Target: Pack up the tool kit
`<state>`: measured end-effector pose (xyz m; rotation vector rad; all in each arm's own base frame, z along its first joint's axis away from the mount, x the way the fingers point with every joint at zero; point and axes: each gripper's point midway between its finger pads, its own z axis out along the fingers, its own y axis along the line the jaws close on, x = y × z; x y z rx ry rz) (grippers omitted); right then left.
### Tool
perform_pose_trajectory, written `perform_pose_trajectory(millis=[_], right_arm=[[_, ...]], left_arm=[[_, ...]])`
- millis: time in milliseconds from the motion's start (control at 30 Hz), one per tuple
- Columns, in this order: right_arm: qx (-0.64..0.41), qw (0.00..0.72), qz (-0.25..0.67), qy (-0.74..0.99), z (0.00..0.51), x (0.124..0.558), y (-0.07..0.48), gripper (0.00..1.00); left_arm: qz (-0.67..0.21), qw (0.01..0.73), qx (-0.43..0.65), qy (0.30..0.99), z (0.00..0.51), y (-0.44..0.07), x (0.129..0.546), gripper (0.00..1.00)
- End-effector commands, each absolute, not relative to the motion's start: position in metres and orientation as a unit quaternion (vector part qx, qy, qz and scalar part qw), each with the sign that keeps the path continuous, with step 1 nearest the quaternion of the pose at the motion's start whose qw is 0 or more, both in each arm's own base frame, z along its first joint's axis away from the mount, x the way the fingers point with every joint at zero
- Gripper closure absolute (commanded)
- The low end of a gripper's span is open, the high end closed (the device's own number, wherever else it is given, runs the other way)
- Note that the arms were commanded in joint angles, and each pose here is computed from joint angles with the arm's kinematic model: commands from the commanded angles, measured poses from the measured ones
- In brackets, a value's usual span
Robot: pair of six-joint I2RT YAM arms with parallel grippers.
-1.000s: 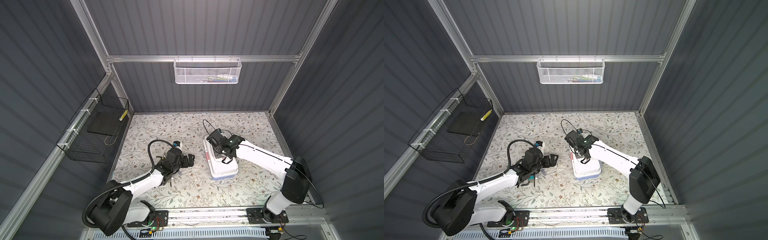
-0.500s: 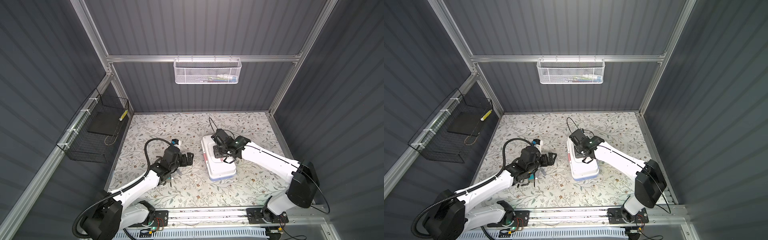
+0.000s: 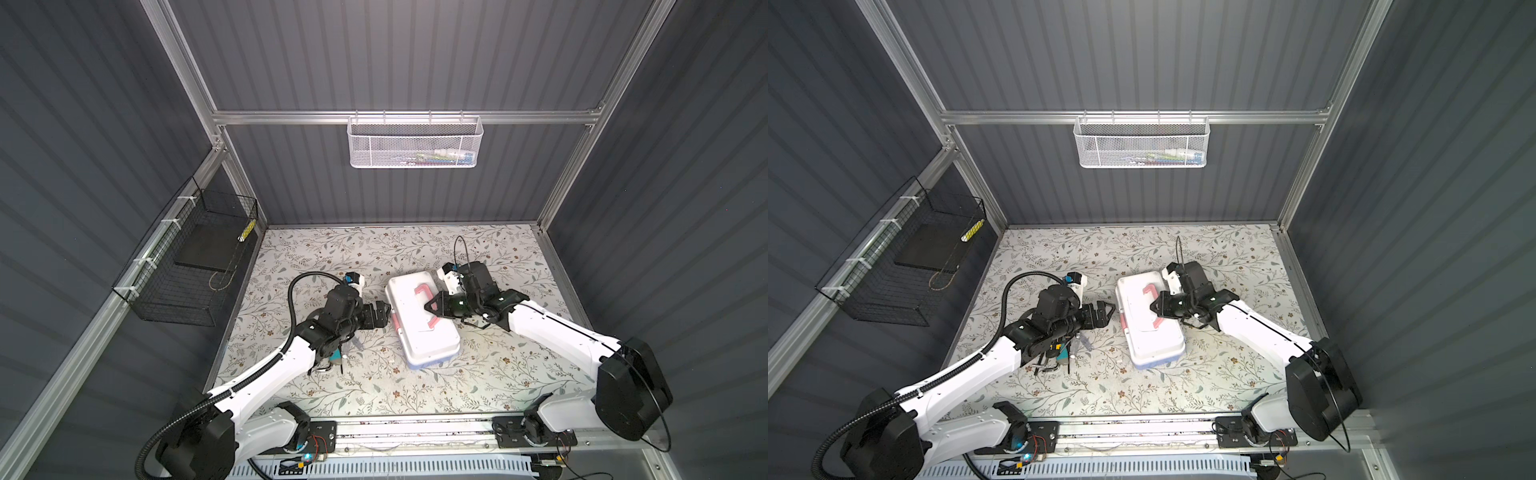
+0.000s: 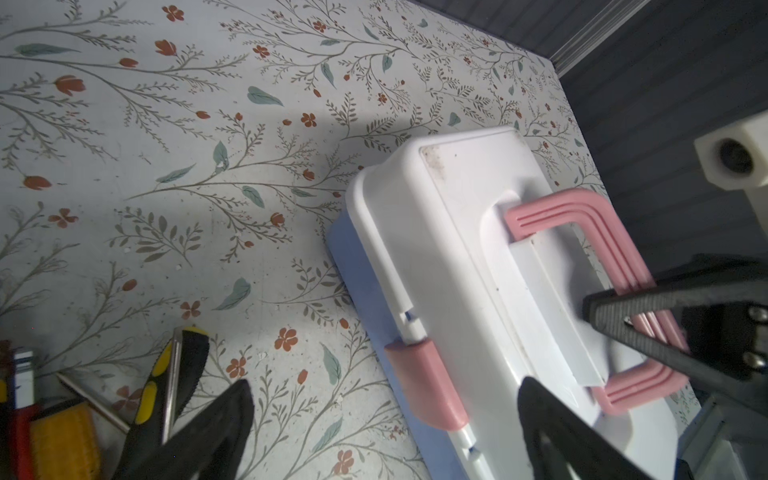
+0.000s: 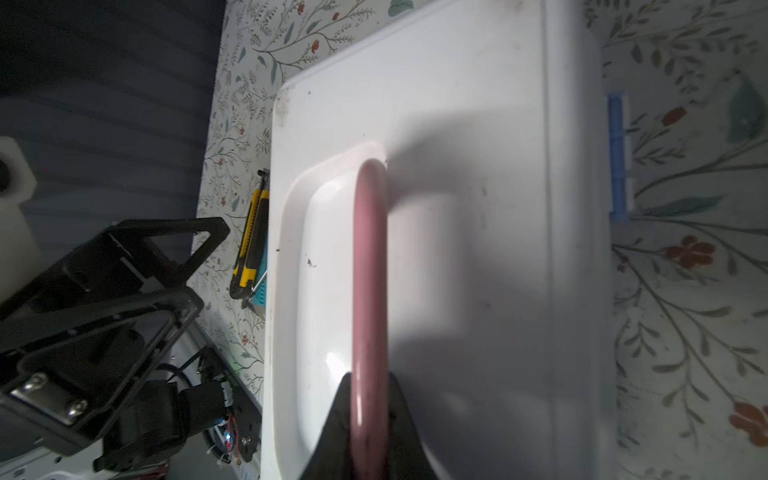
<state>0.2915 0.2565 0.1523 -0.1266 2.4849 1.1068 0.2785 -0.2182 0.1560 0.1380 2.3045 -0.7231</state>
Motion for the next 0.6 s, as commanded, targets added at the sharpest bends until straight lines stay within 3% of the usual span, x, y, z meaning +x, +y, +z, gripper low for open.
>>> perform_pose_trajectory(millis=[0, 233, 567], right_arm=[[-0.05, 0.209, 0.51, 0.833, 0.183, 0.292, 0.262, 1.0], [0.005, 0.206, 0.52, 0.829, 0.164, 0.293, 0.218, 1.0], [0.05, 0.223, 0.419, 0.879, 0.131, 0.288, 0.168, 1.0]], left_arm=[[-0.317, 0.333, 0.075, 0.885, 0.171, -0.235, 0.272, 0.01], [-0.343, 0.317, 0.08, 0.881, 0.177, -0.252, 0.275, 0.01], [-0.394, 0.316, 0.084, 0.859, 0.202, -0.281, 0.275, 0.0]])
